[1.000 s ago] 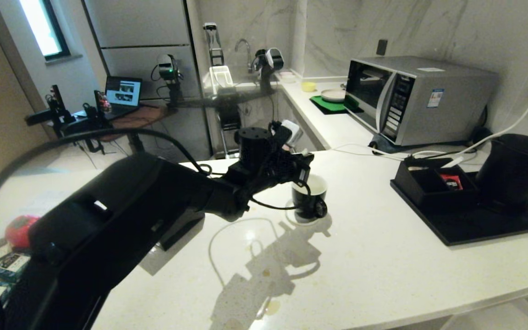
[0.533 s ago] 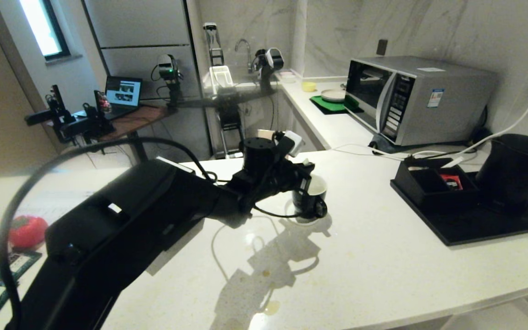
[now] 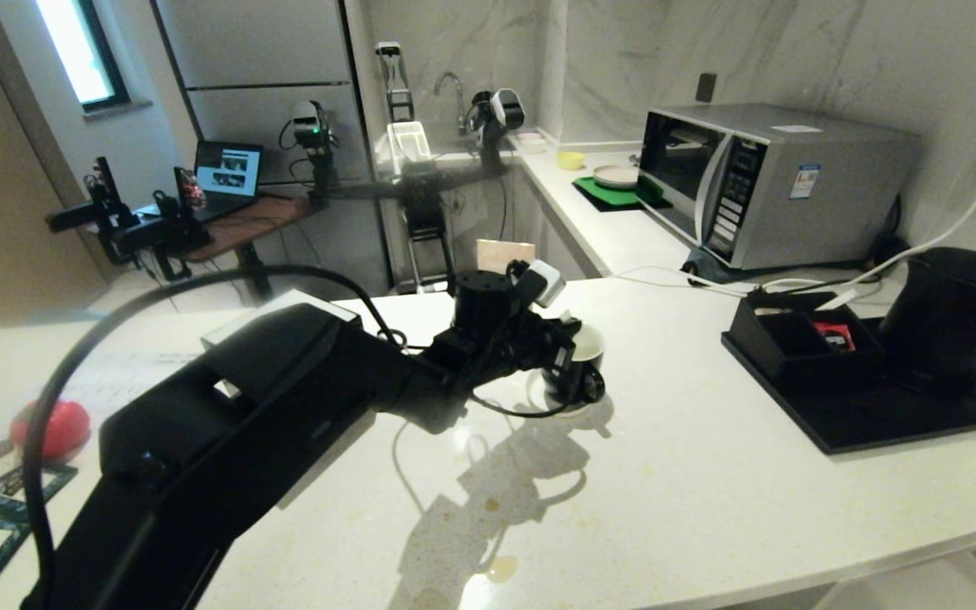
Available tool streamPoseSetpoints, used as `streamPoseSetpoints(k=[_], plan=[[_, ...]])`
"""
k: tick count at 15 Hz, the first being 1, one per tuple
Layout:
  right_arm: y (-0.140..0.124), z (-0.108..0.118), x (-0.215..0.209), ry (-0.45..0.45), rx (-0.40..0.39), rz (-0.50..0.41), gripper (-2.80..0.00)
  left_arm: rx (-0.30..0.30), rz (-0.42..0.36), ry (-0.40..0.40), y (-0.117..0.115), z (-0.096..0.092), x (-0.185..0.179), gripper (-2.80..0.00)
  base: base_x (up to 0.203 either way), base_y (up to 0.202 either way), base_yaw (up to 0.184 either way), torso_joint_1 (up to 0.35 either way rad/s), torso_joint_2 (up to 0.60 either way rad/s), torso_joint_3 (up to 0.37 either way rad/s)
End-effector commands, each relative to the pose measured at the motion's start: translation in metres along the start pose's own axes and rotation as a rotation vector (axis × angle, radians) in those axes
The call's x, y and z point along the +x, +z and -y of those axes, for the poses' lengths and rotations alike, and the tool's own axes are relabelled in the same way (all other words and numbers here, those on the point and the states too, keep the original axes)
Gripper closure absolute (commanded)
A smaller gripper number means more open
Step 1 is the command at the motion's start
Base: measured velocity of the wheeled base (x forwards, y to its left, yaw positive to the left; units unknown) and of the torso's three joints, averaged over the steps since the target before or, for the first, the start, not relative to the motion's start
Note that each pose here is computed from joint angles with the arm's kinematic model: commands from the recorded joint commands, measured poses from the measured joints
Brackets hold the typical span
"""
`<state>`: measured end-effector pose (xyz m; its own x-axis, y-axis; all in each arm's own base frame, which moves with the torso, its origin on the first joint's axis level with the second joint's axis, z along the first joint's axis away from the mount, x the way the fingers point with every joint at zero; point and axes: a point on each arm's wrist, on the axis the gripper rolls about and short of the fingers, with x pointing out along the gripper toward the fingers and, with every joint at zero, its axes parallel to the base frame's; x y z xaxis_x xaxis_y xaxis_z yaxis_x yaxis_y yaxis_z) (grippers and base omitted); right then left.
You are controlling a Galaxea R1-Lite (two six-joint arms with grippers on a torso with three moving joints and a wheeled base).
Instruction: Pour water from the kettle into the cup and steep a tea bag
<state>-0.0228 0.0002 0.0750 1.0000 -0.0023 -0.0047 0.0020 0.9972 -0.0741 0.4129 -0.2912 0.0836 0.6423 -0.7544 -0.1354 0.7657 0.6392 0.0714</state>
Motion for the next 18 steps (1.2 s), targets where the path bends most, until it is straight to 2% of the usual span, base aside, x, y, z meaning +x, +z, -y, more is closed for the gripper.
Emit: streamPoseSetpoints(k=[1,8,13,18], plan=[[0.000,0.000,0.000,-0.001,-0.001,0.000,0.00,0.003,0.010,0.002,0.003,-0.001,-0.001,0.00,0.000,0.000,0.000,0.000,0.00,0.000],[0.000,0.000,0.000,0.001,-0.001,0.000,0.00,0.012,0.058,0.019,0.026,-0.003,-0.009,0.00,0.000,0.000,0.000,0.000,0.00,0.000],[0.000,0.000,0.000,0.001,-0.001,0.000,0.00,0.025,0.114,0.034,0.056,-0.004,-0.022,0.00,0.000,0.000,0.000,0.000,0.00,0.000],[0.000,0.000,0.000,0.000,-0.001,-0.001,0.00,0.032,0.157,0.103,0.088,-0.006,-0.048,0.00,0.000,0.000,0.000,0.000,0.00,0.000]])
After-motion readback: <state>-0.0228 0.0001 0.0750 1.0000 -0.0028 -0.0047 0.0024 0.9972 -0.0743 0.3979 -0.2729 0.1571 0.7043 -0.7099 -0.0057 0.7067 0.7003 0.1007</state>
